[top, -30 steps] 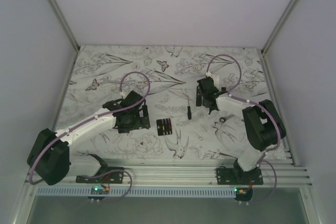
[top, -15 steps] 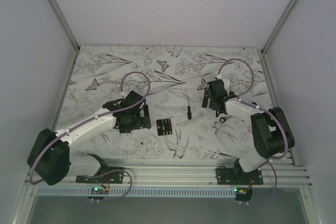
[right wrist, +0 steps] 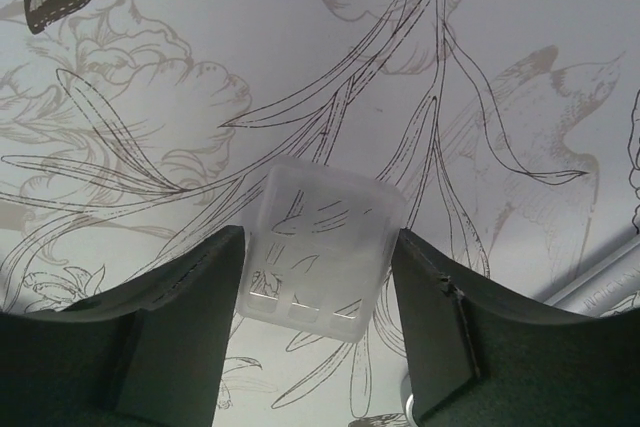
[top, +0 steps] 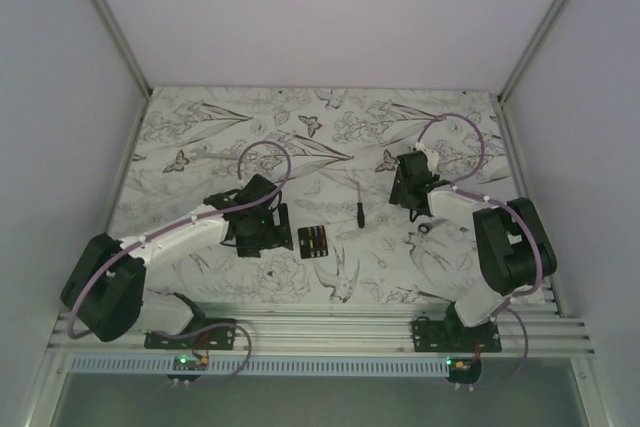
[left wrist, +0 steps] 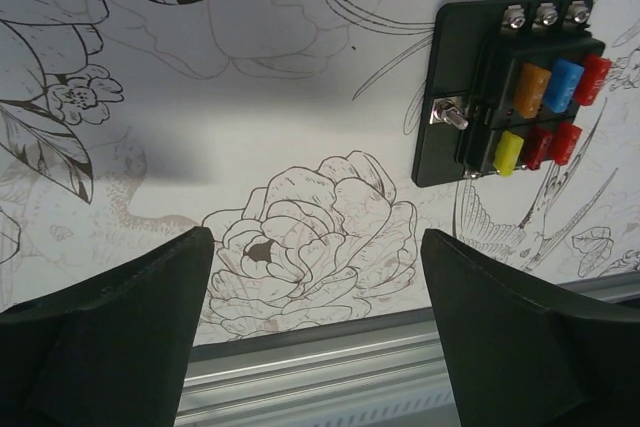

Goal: Snap on the fuse box
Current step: Pick up the fuse box cover from the center of the board.

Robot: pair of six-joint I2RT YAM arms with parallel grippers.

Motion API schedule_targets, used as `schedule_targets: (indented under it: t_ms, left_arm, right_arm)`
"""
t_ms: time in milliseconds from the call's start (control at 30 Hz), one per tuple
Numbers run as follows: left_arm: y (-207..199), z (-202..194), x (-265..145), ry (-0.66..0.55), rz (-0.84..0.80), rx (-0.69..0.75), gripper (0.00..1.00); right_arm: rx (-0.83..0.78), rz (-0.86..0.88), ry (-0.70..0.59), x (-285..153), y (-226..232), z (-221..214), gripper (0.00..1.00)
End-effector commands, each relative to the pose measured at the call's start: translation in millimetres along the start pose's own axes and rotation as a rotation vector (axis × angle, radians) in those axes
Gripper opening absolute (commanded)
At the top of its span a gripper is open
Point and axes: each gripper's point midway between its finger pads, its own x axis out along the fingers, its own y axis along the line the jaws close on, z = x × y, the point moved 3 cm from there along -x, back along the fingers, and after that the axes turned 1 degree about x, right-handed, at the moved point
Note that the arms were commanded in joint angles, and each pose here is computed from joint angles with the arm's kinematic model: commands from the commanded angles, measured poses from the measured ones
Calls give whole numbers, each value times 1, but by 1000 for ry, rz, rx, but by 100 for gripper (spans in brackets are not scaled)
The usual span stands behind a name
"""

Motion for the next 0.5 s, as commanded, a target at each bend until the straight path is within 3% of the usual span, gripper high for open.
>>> schedule_targets:
  t_ms: [0,100,300,467]
  left_arm:
    - [1,-9,11,52,-2,-29,84]
    - [1,-12,16,63,17,-30,76]
    - [-5,-16,31,79,41,-35,45]
    - [-18,-19,45,85,26,-47,30]
  right_arm:
    - [39,41,-47,-10,3,13,64]
    - [27,74,-69,-23,4,16,61]
    - [-38,197,-104,-50,24,15,59]
    - [-65,340,-123,-73,46,10,59]
